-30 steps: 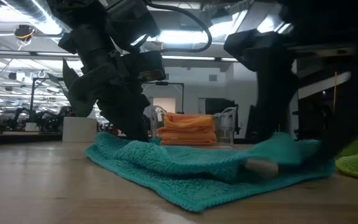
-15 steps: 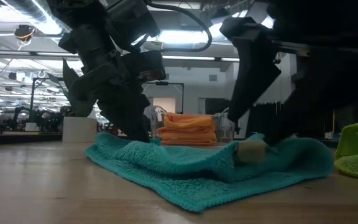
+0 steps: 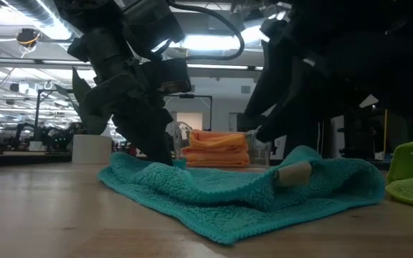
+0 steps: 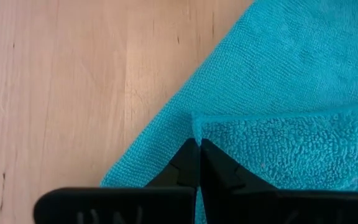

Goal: Fold microfiber towels
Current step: Fold the blue microfiber towel

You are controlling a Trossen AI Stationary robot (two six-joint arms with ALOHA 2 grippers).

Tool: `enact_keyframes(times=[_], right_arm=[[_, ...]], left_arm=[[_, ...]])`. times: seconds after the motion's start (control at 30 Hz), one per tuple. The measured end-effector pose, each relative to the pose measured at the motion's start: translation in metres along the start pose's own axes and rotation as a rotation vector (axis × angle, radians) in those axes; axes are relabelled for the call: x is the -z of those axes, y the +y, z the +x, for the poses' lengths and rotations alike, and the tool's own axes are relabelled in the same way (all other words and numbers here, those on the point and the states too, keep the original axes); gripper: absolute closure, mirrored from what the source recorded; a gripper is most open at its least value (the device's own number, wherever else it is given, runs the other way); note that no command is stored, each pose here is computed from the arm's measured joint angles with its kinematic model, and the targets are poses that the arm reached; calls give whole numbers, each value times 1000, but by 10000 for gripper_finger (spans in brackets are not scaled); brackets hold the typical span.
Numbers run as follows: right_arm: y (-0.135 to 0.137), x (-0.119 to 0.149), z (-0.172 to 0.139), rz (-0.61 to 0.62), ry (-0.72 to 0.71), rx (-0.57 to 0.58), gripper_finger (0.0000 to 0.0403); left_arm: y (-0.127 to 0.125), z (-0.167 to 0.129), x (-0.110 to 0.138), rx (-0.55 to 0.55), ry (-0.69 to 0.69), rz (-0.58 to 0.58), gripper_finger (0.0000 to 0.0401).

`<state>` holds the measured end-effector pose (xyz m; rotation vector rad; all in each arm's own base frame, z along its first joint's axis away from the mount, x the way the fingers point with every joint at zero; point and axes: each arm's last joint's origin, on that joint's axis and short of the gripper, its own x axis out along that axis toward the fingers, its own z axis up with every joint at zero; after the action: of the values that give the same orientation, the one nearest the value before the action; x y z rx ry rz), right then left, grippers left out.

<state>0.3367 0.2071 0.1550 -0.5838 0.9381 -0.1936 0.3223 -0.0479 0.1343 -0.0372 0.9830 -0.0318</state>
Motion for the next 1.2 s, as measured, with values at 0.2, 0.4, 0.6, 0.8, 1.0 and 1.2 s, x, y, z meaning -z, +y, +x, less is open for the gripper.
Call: enact_keyframes(times=[0.2,0.4,0.6,0.8,1.0,1.2], right_arm=[[6,6,-11,39,-3,102,183],[15,24,-21,84,152,-21,183],[27,15,-26,145,90,-152,183],[33,6,-27,107,35,-304,183],[30,2,-25,138,-7,-259,183],[34,3,-18,103,-19,-212,183]], left_arm=[[0,0,0,1,0,-13,401],[0,0,0,6,-2,-14,401],[0,0,0,6,-2,-14,401],[0,0,0,5,-2,-14,401],[0,0,0,5,-2,-14,401],[0,0,0,5,-2,-13,401]])
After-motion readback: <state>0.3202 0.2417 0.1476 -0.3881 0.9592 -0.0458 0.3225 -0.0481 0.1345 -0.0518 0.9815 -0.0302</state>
